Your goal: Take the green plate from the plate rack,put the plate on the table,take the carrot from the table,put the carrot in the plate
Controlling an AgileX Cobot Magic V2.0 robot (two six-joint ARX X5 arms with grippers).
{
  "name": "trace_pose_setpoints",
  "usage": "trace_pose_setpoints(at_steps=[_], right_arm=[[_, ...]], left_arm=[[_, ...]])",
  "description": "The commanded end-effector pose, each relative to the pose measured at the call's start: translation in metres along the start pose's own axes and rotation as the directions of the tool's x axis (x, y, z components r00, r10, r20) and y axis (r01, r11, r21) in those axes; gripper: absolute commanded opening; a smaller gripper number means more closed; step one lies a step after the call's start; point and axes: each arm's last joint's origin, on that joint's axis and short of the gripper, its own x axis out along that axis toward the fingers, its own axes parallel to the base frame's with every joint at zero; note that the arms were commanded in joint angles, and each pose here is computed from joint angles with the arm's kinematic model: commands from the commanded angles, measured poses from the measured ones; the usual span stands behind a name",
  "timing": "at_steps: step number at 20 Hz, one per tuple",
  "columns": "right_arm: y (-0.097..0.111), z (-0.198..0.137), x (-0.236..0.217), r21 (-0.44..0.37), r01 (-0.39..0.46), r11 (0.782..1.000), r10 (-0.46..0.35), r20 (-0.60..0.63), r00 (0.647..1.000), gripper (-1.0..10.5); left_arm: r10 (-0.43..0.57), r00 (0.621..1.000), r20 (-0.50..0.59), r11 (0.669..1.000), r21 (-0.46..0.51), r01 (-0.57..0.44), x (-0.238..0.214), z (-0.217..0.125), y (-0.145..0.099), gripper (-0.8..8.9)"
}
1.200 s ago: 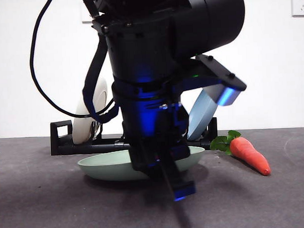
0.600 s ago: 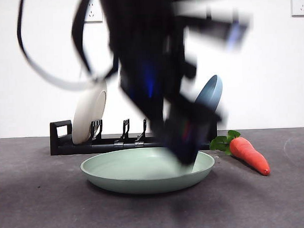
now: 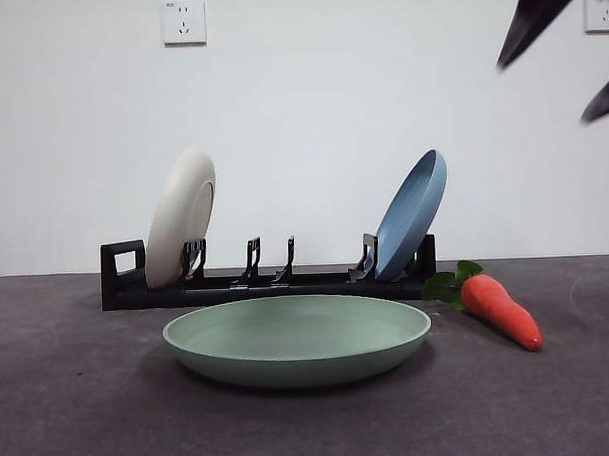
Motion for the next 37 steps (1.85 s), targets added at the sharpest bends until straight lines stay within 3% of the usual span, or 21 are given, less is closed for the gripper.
trace_pose_setpoints(at_steps=[1,5,10,12,16,22,25,29,33,37], right_arm=[[-0.010,0.006,0.034,0.010,0.044,0.999,-0.043,-0.035,0.998,6.9],[-0.015,0.006,0.099,-0.042,0.140,0.989,-0.144,-0.096,0.985,6.9],[-0.021,-0.005,0.156,-0.069,0.270,0.961,-0.276,-0.128,0.952,6.5],[-0.026,-0.010,0.169,-0.061,0.288,0.956,-0.294,-0.154,0.943,5.6],[-0.032,-0.020,0.183,-0.043,0.297,0.954,-0.299,-0.203,0.932,5.4],[-0.032,-0.022,0.185,-0.041,0.286,0.957,-0.288,-0.217,0.933,0.0],[-0.030,-0.022,0.183,-0.035,0.262,0.964,-0.263,-0.228,0.937,-0.1],[-0.005,-0.010,0.161,-0.074,0.229,0.971,-0.238,-0.169,0.956,-0.1],[0.051,0.000,0.139,-0.160,0.130,0.978,-0.142,-0.062,0.988,-0.1],[0.096,-0.013,0.159,-0.224,0.030,0.974,-0.048,-0.076,0.996,-0.1]], left_arm=[[-0.005,1.000,0.031,1.000,-0.022,0.006,-0.018,0.000,0.003,4.09],[-0.005,0.998,0.058,1.000,-0.028,0.007,-0.033,0.000,0.006,4.09],[-0.002,1.000,-0.012,1.000,-0.013,0.001,-0.031,-0.006,0.007,4.09],[0.000,1.000,-0.019,1.000,-0.012,0.000,-0.031,-0.007,0.007,4.09],[0.001,1.000,-0.019,1.000,-0.013,-0.002,-0.031,-0.007,0.007,4.09],[0.036,0.999,-0.020,0.999,-0.012,-0.036,-0.031,-0.007,0.008,4.09],[0.053,0.998,-0.031,0.999,-0.008,-0.053,-0.032,-0.008,0.008,4.09],[0.077,0.994,-0.076,0.997,0.007,-0.076,-0.032,-0.013,0.009,4.09],[0.137,0.985,-0.104,0.991,0.022,-0.135,-0.032,-0.016,0.011,4.09],[0.136,0.984,-0.110,0.991,0.024,-0.135,-0.032,-0.017,0.011,4.09]])
